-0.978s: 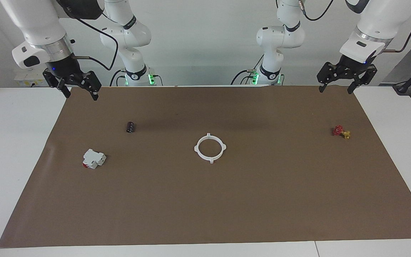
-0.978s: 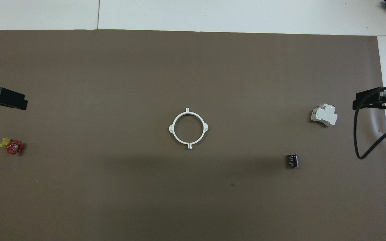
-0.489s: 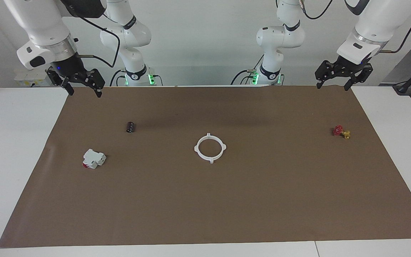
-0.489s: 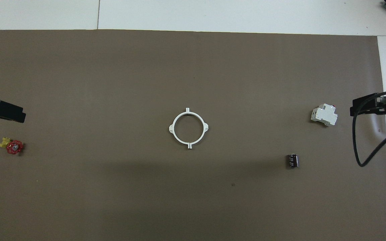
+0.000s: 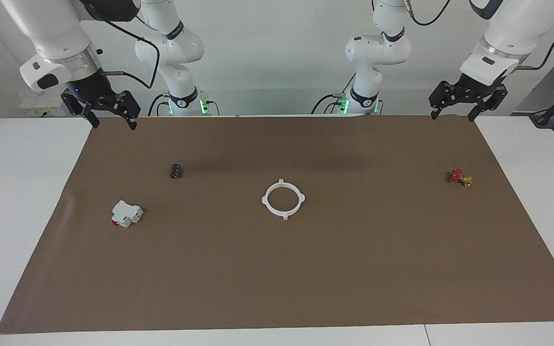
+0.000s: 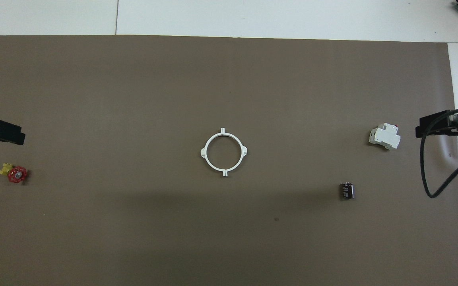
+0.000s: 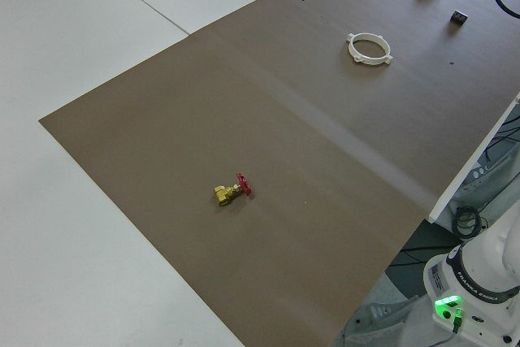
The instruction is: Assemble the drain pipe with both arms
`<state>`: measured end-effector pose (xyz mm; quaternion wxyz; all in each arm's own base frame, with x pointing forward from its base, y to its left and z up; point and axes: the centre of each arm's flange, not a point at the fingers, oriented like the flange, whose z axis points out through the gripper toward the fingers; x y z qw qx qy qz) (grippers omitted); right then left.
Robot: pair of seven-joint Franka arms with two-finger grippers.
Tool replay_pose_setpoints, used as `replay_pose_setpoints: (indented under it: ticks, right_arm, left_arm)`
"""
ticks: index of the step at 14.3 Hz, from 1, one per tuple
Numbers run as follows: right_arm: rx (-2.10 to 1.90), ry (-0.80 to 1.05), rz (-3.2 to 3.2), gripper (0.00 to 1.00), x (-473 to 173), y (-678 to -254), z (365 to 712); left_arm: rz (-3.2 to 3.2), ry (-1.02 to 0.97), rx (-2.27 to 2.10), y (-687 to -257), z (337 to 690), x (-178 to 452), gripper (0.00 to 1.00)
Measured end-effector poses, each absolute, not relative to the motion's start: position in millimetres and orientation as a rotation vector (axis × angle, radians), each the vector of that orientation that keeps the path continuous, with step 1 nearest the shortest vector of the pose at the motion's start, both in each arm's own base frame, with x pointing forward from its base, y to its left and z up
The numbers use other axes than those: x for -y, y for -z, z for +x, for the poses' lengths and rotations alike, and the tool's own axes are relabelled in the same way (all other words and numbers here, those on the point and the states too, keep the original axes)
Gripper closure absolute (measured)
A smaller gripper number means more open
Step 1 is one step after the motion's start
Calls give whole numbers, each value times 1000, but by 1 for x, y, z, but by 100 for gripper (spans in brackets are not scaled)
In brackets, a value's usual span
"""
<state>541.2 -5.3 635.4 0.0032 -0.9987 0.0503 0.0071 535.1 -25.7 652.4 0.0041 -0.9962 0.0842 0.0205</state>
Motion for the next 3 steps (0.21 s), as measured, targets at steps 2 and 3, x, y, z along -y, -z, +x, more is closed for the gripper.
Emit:
replay_pose_setpoints:
  ticks: [2,3]
  right_arm:
    - [-148,-23,-3130,0,2,-635,541]
    - [-146,-23,-3129,0,1,-635,541]
  left_arm:
    - [-3122,-64,-263,-652,535,26,0]
    - [-3123,-64,-261,-652,535,25,0]
